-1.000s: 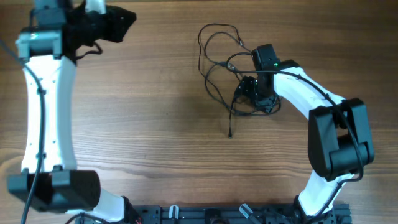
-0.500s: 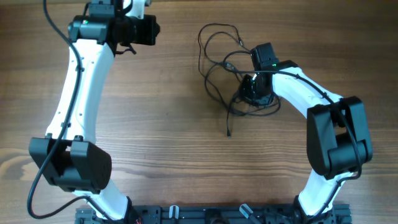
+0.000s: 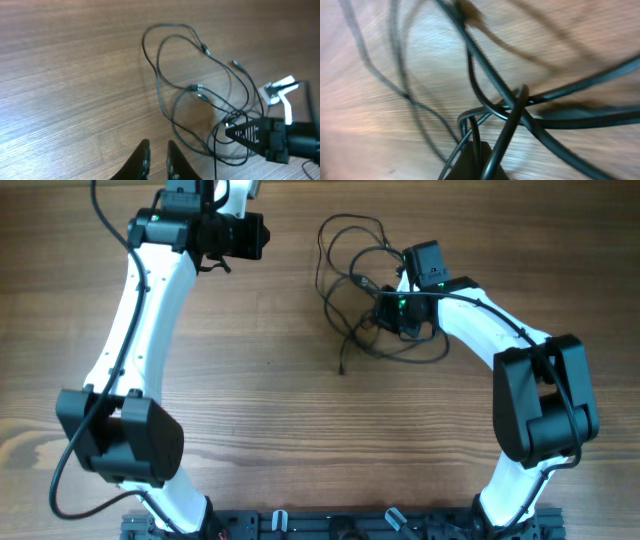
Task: Untangle cables
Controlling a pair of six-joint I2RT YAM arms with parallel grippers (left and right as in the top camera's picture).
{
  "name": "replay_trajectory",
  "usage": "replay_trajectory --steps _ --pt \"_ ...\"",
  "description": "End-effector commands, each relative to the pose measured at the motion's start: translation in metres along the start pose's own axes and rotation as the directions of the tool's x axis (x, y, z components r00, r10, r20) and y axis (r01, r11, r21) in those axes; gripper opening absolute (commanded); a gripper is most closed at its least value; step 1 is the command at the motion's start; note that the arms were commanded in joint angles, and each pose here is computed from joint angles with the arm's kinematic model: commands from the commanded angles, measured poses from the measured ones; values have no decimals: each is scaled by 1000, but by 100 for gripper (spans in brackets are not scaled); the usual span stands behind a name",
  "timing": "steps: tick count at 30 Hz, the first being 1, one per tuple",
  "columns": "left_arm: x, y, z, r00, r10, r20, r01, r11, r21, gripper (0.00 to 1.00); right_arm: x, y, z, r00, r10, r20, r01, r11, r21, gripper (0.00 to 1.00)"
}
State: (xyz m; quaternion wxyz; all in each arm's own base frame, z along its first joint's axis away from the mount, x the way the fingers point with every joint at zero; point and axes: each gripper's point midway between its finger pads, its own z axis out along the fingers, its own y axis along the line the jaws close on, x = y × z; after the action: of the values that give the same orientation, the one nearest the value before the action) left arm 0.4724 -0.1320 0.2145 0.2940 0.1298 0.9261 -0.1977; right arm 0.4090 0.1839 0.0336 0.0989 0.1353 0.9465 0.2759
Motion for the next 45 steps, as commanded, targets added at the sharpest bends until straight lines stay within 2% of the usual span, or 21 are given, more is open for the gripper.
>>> replay_trajectory --steps 1,5,12,20,25,32,33,35,41,45 --pt "16 -14 18 996 84 -39 -78 989 129 15 -16 56 -15 993 -118 9 117 971 -206 4" --pt "20 -22 19 992 126 -31 -118 975 190 14 -33 95 -42 973 -213 93 232 919 -317 5" --pt "19 -21 21 988 153 -24 -145 970 193 14 -55 118 -94 954 -239 180 294 863 -410 5" --pt "26 -34 30 983 180 -23 -165 938 305 14 -58 138 -141 935 -269 230 352 762 -543 5" --pt "37 -57 37 979 204 -8 -174 856 486 15 -58 151 -160 929 -270 253 369 724 -582 5" --pt "43 -69 41 983 181 -5 -143 795 590 19 -55 162 -173 927 -271 259 375 685 -624 4" --pt "42 -73 38 984 179 5 -145 777 613 20 -55 162 -173 927 -271 259 375 685 -625 5" --pt "39 -80 33 985 172 26 -147 746 649 31 -53 164 -174 926 -279 254 377 673 -636 5" --pt "37 -80 33 984 173 35 -154 744 650 56 -46 170 -180 922 -302 243 385 640 -665 5" --pt "36 -81 33 983 177 42 -161 740 653 59 -41 174 -181 920 -315 233 386 624 -680 5"
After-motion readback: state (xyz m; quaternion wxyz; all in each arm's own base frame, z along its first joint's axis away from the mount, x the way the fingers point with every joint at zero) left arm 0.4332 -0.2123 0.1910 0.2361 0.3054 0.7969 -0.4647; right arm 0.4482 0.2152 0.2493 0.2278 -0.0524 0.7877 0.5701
